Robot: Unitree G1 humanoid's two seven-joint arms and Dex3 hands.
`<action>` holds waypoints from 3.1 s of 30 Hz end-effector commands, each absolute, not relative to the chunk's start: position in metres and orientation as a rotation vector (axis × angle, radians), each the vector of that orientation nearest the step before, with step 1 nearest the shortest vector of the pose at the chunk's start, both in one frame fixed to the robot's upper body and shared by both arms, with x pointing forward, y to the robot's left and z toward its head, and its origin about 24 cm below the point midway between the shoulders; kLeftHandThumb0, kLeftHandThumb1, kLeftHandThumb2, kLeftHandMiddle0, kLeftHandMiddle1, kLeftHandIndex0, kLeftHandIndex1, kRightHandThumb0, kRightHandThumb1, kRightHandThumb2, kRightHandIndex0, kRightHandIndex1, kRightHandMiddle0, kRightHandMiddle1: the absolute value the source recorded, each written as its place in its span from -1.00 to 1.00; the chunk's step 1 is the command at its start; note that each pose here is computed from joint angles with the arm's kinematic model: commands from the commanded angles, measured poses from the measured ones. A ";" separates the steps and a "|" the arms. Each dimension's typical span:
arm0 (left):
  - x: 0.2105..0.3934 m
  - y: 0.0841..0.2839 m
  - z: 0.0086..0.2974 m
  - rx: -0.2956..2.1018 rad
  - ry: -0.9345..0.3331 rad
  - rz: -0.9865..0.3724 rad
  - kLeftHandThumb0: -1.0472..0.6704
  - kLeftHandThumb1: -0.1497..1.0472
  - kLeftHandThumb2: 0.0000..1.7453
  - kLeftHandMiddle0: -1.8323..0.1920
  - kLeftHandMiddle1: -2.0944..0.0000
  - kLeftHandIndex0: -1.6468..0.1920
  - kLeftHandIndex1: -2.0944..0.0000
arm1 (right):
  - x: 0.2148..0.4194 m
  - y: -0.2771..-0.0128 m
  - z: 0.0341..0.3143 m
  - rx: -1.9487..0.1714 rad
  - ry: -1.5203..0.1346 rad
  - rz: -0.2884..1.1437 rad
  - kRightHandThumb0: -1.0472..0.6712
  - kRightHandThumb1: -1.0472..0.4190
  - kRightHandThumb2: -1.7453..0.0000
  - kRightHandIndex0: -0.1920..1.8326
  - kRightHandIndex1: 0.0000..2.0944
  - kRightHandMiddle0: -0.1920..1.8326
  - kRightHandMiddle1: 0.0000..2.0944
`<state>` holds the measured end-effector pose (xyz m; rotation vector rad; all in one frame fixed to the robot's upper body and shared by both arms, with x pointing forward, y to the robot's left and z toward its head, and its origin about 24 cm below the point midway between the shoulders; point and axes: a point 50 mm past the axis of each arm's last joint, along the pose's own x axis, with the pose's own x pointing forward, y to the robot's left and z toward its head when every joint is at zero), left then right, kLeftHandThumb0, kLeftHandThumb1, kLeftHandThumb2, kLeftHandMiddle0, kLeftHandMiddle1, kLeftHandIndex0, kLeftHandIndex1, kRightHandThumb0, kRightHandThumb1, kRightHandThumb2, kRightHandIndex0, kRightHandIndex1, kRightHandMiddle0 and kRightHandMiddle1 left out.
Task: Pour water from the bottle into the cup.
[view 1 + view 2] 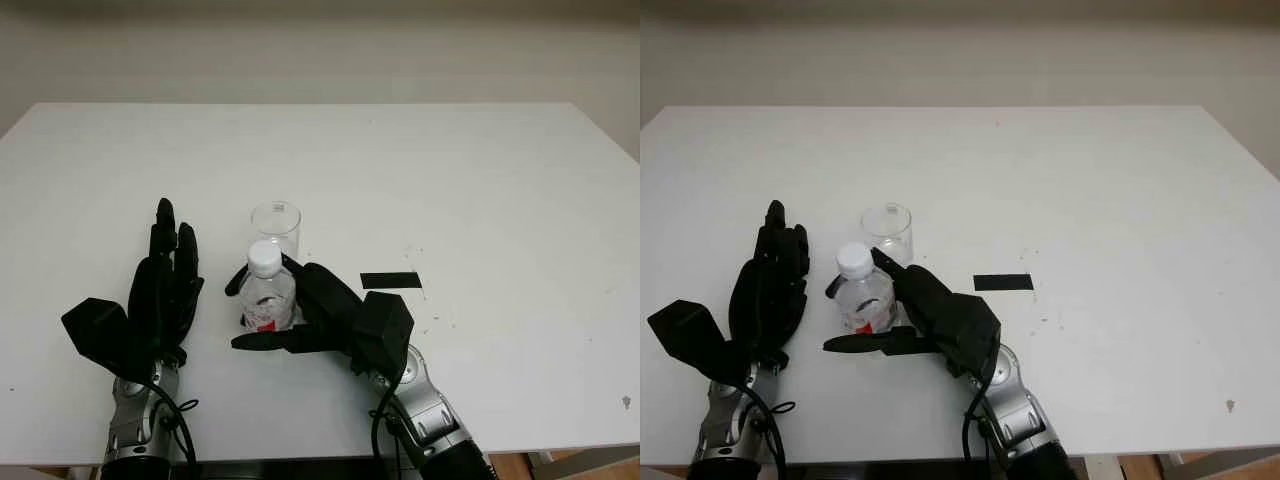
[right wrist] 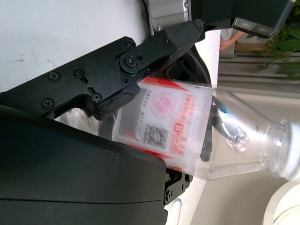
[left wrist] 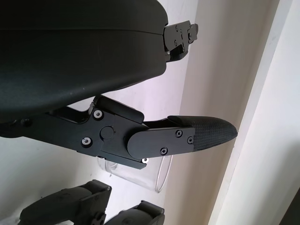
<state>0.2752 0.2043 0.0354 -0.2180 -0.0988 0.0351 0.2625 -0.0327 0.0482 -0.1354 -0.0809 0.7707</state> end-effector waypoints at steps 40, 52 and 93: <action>0.270 0.208 0.020 -0.220 -0.022 0.029 -0.65 1.00 -0.45 1.00 0.95 0.99 0.95 | 0.273 -0.118 0.162 -0.105 -0.464 0.532 -0.27 -1.00 0.47 0.76 1.00 0.35 1.00; 0.270 0.206 0.020 -0.233 -0.021 0.026 -0.66 1.00 -0.46 1.00 0.95 0.99 0.95 | 0.326 -0.124 0.169 -0.257 -0.397 0.413 -0.19 -1.00 0.51 0.70 1.00 0.36 1.00; 0.271 0.203 0.016 -0.246 -0.021 0.048 -0.67 1.00 -0.46 1.00 0.95 0.98 0.95 | 0.410 -0.122 0.162 -1.187 -0.483 -0.023 -0.23 -1.00 0.69 0.45 1.00 0.04 1.00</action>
